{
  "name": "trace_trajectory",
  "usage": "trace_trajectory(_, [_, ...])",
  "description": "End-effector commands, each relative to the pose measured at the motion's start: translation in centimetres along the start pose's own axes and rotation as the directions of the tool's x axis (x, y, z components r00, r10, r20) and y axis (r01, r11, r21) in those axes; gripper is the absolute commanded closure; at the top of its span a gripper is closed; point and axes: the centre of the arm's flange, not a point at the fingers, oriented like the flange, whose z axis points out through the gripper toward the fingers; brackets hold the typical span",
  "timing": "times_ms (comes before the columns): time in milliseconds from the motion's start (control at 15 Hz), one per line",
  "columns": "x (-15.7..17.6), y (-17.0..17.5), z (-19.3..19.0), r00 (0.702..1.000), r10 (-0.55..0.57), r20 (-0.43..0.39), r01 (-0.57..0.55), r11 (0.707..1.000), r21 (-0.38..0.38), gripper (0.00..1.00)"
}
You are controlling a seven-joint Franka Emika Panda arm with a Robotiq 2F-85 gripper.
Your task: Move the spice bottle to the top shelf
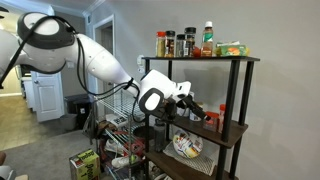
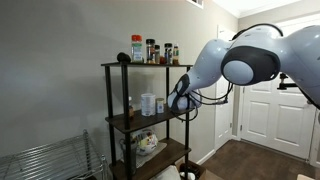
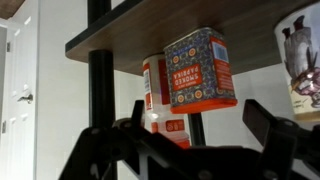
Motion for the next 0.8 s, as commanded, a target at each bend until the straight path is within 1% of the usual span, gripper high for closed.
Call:
trace_trajectory(0, [-0.4,-2.7,-0.6,0.999,-0.015,0.04,0.015,1.0,0.004,0.0])
trace_trajectory(133, [-1.0,-3.9,-0.8,0.998,-0.033,0.053,0.032,0.999,0.005,0.0])
trace_trajectory(333, [-1.6,-5.1,-0.6,0.998,-0.046,0.048,0.047,0.999,-0.013,0.0])
trace_trajectory(733, [-1.3,-6.8,-0.3,1.0,0.008,-0.007,-0.009,0.998,-0.064,0.0])
